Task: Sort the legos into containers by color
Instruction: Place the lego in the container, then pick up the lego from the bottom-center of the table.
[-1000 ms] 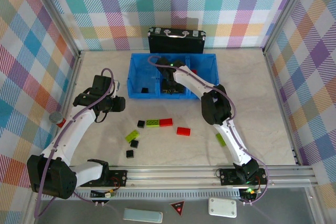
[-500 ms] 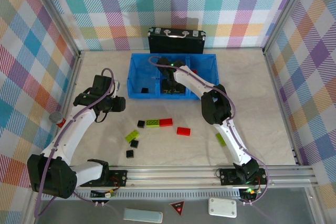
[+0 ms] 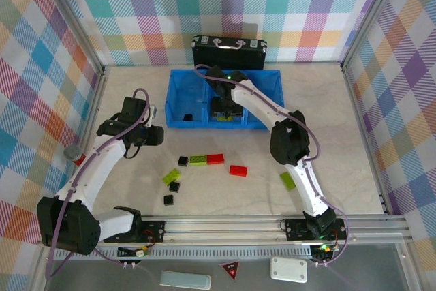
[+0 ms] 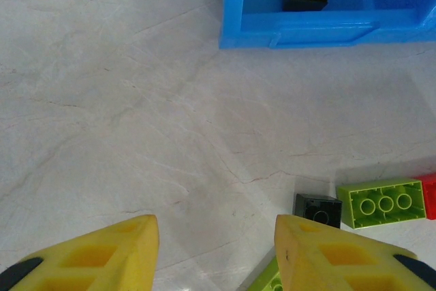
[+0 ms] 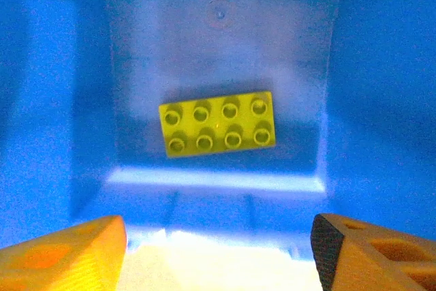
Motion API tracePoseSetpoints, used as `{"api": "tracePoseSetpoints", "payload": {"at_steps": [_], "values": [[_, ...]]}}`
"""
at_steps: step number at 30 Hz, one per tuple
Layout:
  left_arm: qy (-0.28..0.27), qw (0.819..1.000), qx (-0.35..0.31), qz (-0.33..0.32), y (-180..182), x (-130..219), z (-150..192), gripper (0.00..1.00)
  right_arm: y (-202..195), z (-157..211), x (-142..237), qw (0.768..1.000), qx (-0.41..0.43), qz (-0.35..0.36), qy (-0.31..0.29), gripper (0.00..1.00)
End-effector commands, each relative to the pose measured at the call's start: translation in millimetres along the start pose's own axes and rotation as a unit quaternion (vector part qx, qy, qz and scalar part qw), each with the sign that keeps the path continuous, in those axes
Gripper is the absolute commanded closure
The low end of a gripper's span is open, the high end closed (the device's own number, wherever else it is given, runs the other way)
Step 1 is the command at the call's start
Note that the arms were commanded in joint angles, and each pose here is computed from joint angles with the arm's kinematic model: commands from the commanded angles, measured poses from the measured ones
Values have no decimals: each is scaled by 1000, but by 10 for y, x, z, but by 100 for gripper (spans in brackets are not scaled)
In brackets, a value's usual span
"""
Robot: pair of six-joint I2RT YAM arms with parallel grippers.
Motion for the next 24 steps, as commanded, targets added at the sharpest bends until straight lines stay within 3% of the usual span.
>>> {"api": "tracePoseSetpoints", "payload": {"at_steps": [1, 12, 24], "values": [[3, 1000, 3, 6, 5, -4, -14, 51, -79, 172, 252, 1000, 18, 5, 13, 27], [5, 1000, 3, 4, 7, -26, -33, 51, -230, 712, 472, 1000, 6, 7, 24, 27], [10, 1000, 1, 2, 12, -57, -29, 51, -331, 1480, 317, 997, -25, 25, 67, 27]]}}
Point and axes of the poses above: each hand's point on the last joint's axis, 136 mm out from that joint toward the fingers, its own x axis back along the fingers, its own y axis along the line the jaws close on, z = x × y, the point moved 3 cm from there along x, back along the fingers, and after that the axes turned 2 degrees about x, right-handed, at the moved point
